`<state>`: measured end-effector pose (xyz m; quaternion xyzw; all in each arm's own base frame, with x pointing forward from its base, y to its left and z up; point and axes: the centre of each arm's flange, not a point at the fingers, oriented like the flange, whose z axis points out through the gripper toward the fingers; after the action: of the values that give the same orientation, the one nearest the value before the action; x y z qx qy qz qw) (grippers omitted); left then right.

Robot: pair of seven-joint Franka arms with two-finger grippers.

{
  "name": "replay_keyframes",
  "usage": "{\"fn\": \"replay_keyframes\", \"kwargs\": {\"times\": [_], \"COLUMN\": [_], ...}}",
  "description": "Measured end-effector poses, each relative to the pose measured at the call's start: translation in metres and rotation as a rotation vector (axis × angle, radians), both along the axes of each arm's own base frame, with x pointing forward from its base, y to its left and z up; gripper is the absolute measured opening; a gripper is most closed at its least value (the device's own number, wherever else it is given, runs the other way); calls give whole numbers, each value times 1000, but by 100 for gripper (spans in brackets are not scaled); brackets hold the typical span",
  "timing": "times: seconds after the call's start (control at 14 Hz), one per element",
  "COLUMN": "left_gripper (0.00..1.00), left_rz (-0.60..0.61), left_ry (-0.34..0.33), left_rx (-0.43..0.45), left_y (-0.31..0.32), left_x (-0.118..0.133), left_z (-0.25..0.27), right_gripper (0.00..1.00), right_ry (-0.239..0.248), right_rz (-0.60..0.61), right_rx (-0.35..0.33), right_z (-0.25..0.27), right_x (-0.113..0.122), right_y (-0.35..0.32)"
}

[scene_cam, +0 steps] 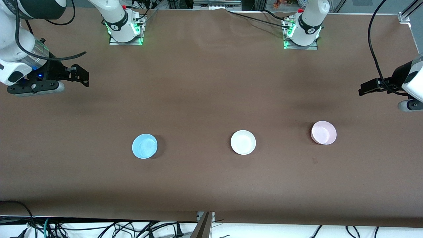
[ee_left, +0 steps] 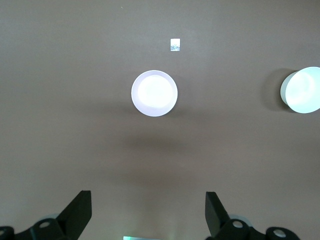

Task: Stack pink and blue bowls on white bowl
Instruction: 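Move the left gripper down toward the pink bowl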

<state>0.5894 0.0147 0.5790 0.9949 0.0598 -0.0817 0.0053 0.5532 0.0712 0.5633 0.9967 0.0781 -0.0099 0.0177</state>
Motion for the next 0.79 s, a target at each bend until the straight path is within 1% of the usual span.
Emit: {"fn": "replay_keyframes", "kwargs": {"times": [0.5, 0.64, 0.79], "left_gripper": [100, 100, 100], "left_rz": [3, 23, 43], "left_ry": [2, 29, 52], "left_rx": [2, 3, 3], "left_y": [2, 14, 29], "left_x": [2, 9, 26], "left_z": [-3, -25, -70], "right_gripper": [100, 100, 100], "right_ry": [0, 1, 1], "right_rz": [-3, -4, -4], "right_rx": [0, 0, 0], "right_z": [0, 0, 0], "right_x": [0, 0, 0], "right_y": [-2, -2, -2]}}
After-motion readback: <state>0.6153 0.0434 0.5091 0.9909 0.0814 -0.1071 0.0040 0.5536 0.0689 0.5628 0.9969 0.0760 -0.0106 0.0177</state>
